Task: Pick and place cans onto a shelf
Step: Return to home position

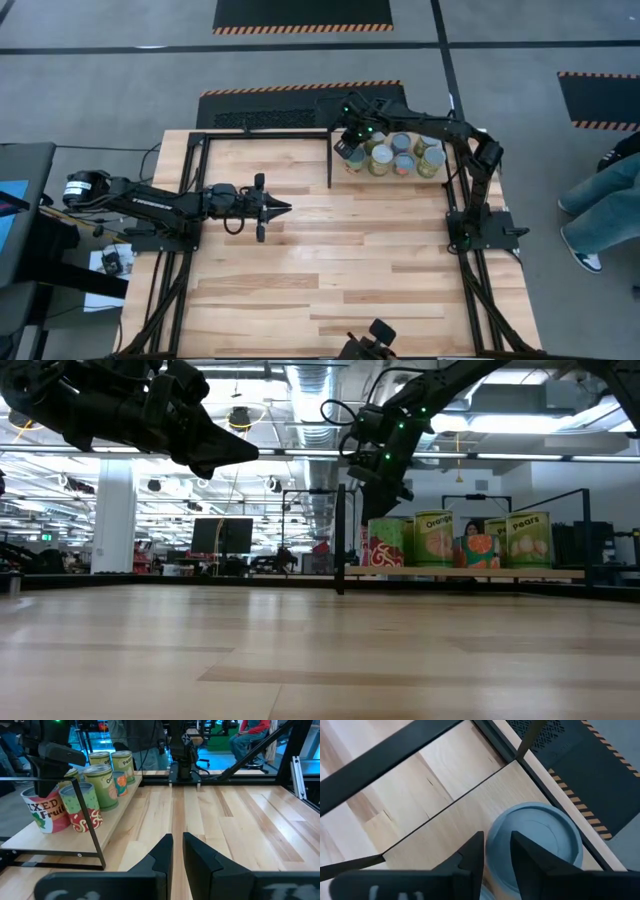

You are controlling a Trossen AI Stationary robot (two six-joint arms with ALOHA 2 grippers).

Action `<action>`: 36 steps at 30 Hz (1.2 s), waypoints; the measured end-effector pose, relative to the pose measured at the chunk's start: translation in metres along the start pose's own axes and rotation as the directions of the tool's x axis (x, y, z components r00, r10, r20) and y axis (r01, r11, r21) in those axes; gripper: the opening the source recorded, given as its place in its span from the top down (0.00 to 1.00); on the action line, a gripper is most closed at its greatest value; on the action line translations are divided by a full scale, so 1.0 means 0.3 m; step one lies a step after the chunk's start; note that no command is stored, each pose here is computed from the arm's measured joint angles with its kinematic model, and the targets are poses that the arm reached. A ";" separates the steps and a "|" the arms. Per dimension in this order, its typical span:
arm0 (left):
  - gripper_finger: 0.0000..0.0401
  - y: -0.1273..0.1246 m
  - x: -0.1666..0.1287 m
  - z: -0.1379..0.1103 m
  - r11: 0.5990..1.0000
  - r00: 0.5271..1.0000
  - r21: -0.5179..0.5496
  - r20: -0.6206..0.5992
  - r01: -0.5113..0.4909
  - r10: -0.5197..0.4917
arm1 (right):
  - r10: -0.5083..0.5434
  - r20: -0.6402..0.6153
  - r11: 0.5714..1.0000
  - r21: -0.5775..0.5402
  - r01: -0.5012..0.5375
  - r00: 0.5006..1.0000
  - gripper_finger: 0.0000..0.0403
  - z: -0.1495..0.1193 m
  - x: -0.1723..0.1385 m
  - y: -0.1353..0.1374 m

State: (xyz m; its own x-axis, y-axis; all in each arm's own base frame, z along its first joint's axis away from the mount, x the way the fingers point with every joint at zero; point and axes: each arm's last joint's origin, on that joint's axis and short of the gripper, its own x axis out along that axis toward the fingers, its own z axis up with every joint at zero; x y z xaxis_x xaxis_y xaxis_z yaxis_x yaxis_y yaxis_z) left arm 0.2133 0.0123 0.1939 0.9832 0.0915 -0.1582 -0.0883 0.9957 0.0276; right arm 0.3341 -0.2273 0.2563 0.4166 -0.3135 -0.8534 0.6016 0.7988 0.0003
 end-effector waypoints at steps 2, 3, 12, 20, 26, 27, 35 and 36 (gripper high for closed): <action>0.92 0.000 0.000 0.000 1.000 1.000 0.000 0.000 0.000 0.000 | 0.000 0.000 1.000 -0.018 0.000 1.000 0.71 0.000 0.000 0.000; 0.92 0.000 0.000 0.000 1.000 1.000 0.000 0.000 0.000 0.000 | 0.000 -0.001 1.000 -0.021 0.000 1.000 0.72 -0.001 -0.002 0.000; 0.92 0.000 0.000 -0.002 1.000 1.000 -0.005 -0.008 0.000 0.000 | -0.061 0.040 0.990 -0.125 0.066 0.997 0.85 -0.005 -0.126 0.026; 0.92 -0.003 0.000 -0.002 0.999 1.000 -0.013 -0.007 0.029 -0.029 | -0.010 0.291 0.959 -0.267 0.091 0.957 0.96 -0.073 -0.294 0.142; 0.92 -0.003 0.000 -0.002 0.999 0.999 -0.024 -0.006 0.034 -0.034 | 0.136 0.438 0.943 -0.332 0.019 0.888 0.97 -0.284 -0.307 0.184; 0.92 -0.003 0.000 -0.002 0.999 0.999 -0.023 -0.006 0.034 -0.034 | 0.164 0.462 0.939 -0.345 0.006 0.871 0.98 -0.324 -0.305 0.192; 0.92 -0.002 -0.019 0.021 0.999 0.999 -0.001 0.036 0.034 -0.034 | 0.335 0.603 0.908 -0.413 -0.076 0.724 0.96 -0.603 -0.328 0.233; 0.92 -0.002 -0.027 0.023 0.999 0.998 0.001 0.046 0.033 -0.033 | 0.353 0.607 0.903 -0.419 -0.090 0.712 0.95 -0.629 -0.334 0.237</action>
State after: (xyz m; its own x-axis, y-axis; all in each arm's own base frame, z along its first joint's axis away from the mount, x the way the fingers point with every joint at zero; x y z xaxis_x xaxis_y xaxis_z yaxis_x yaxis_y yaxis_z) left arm 0.2065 0.0110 0.2018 0.9918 0.0578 -0.1136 -0.0555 0.9982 0.0234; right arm 0.2063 -0.0423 0.2435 0.9226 -0.2530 -0.2913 0.2202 0.9652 -0.1412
